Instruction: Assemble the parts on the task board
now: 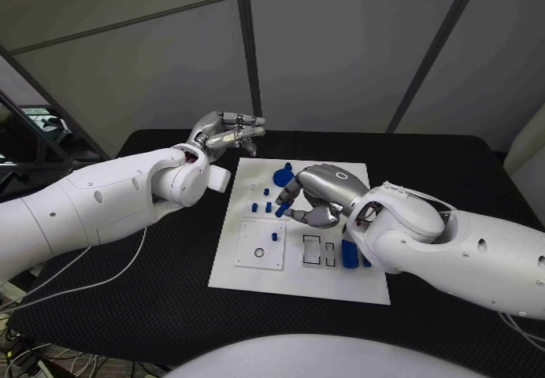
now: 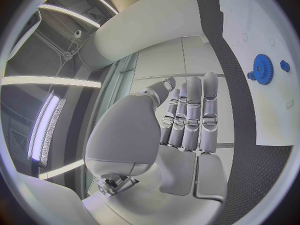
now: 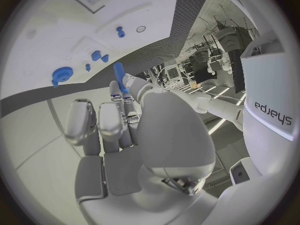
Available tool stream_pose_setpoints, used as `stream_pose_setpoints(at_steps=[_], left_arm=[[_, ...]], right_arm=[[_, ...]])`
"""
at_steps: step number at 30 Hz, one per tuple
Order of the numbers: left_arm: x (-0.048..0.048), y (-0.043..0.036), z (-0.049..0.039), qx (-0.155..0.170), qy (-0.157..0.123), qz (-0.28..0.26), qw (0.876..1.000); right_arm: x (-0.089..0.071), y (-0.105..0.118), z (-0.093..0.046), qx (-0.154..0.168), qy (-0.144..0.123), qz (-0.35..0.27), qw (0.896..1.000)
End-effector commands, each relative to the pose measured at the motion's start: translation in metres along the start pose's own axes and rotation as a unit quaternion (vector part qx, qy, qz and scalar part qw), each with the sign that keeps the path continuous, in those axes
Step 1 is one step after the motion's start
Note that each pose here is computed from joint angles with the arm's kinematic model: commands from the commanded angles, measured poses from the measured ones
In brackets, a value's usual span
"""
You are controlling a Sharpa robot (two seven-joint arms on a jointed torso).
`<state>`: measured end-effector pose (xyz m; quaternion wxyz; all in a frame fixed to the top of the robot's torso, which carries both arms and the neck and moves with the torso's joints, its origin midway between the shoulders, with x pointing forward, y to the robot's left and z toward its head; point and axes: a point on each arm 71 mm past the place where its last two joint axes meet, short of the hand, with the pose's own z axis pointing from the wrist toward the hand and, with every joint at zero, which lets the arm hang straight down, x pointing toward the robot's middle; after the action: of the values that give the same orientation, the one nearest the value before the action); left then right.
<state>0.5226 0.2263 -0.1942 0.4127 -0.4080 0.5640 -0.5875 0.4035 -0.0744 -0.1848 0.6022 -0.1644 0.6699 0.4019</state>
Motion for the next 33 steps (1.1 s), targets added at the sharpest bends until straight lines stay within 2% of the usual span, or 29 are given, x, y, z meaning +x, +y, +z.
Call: stream_pose_setpoints(at_steps=[1,9,15,33], left_arm=[[0.0016,-0.0006,0.0019,0.002,0.007,-0.004,1.000],[0.0047,-0.0001,0.0037,0.002,0.010,-0.005,1.000],[0.0067,0.0000,0.0044,0.002,0.012,-0.006,1.000],[0.0091,0.0006,0.0054,0.000,0.016,-0.008,1.000]], right_arm=[[0.011,0.008,0.004,-0.021,0.011,0.022,0.999],[0.044,0.022,0.010,-0.037,0.054,0.042,0.997],[0.055,0.023,0.012,-0.037,0.074,0.041,0.996],[0.067,0.019,0.018,-0.020,0.099,0.015,0.995]])
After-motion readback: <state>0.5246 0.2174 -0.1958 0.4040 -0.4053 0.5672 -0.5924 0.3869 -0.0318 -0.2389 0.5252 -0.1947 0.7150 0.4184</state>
